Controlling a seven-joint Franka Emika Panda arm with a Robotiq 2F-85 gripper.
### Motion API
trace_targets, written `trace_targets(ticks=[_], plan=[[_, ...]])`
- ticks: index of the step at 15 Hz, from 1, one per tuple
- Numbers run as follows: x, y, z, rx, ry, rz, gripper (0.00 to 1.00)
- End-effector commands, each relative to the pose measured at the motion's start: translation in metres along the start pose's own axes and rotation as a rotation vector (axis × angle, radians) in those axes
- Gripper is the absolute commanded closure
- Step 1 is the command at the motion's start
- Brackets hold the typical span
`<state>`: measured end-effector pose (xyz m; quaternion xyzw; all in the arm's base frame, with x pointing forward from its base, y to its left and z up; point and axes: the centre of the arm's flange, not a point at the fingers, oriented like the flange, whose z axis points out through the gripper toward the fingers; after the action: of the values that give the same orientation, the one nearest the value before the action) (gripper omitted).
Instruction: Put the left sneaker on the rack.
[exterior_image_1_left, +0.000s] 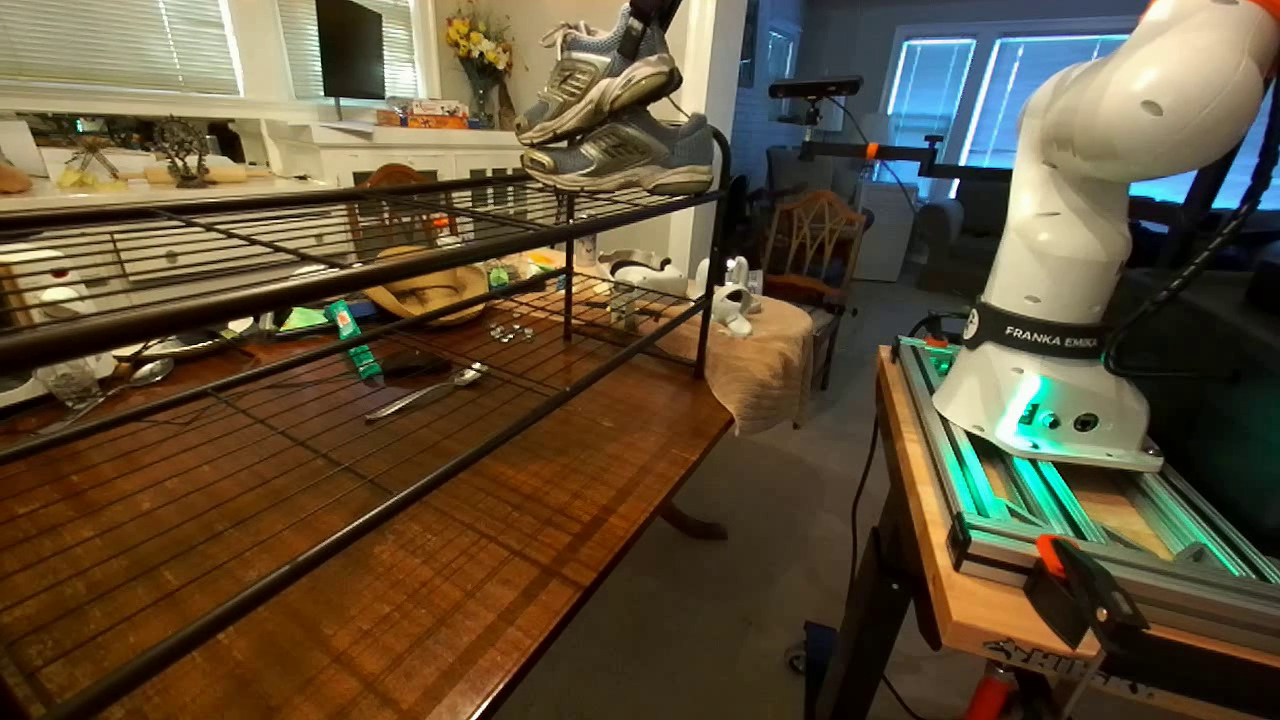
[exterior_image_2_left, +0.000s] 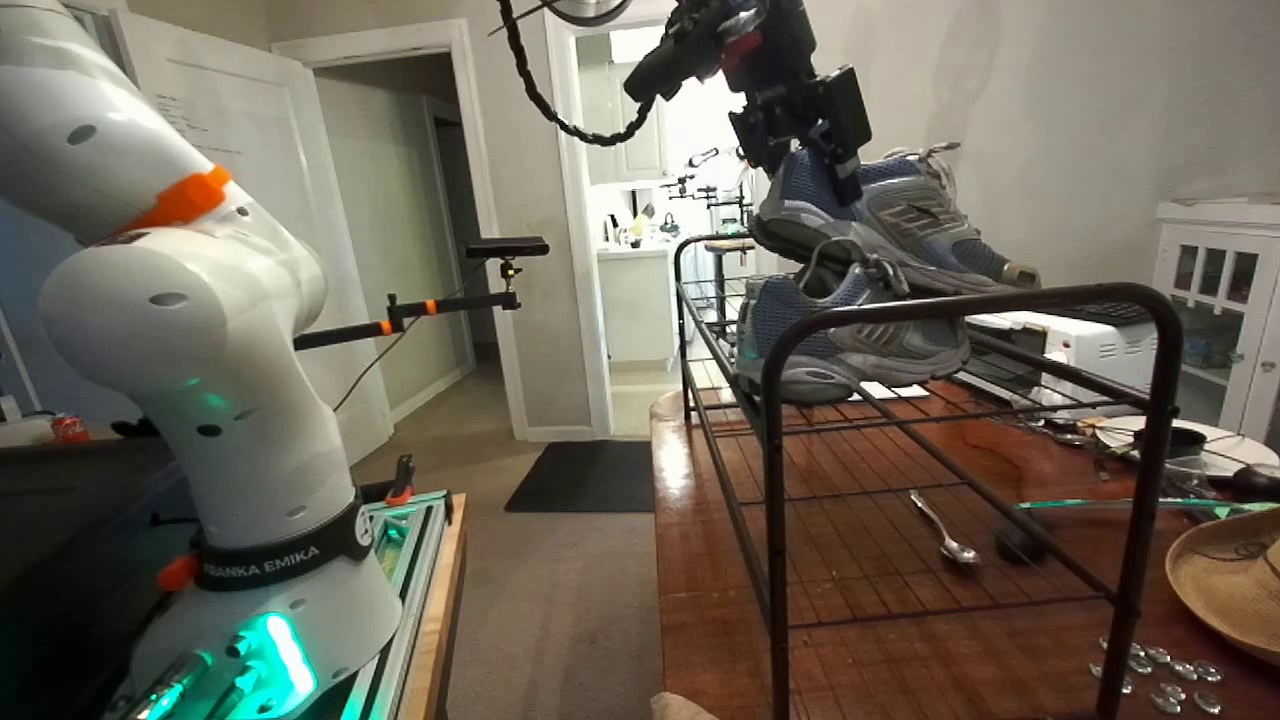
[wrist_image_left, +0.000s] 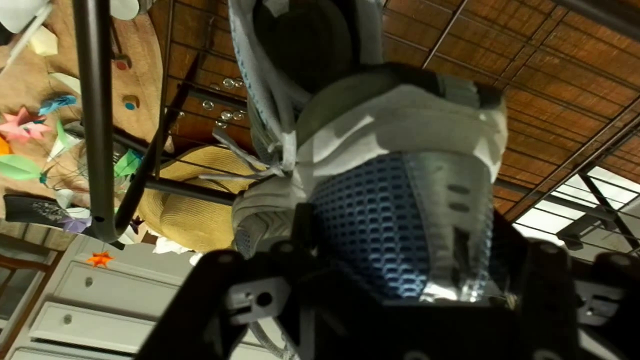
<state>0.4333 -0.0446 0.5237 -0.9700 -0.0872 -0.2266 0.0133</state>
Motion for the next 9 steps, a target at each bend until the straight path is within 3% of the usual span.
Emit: trace_targets(ticks=[1, 9], plan=[[-0.009, -0.017, 0.001, 0.047, 0.023, -0.021, 0.47], [0.002, -0.044, -0.003, 0.084, 0.066, -0.053, 0.47]])
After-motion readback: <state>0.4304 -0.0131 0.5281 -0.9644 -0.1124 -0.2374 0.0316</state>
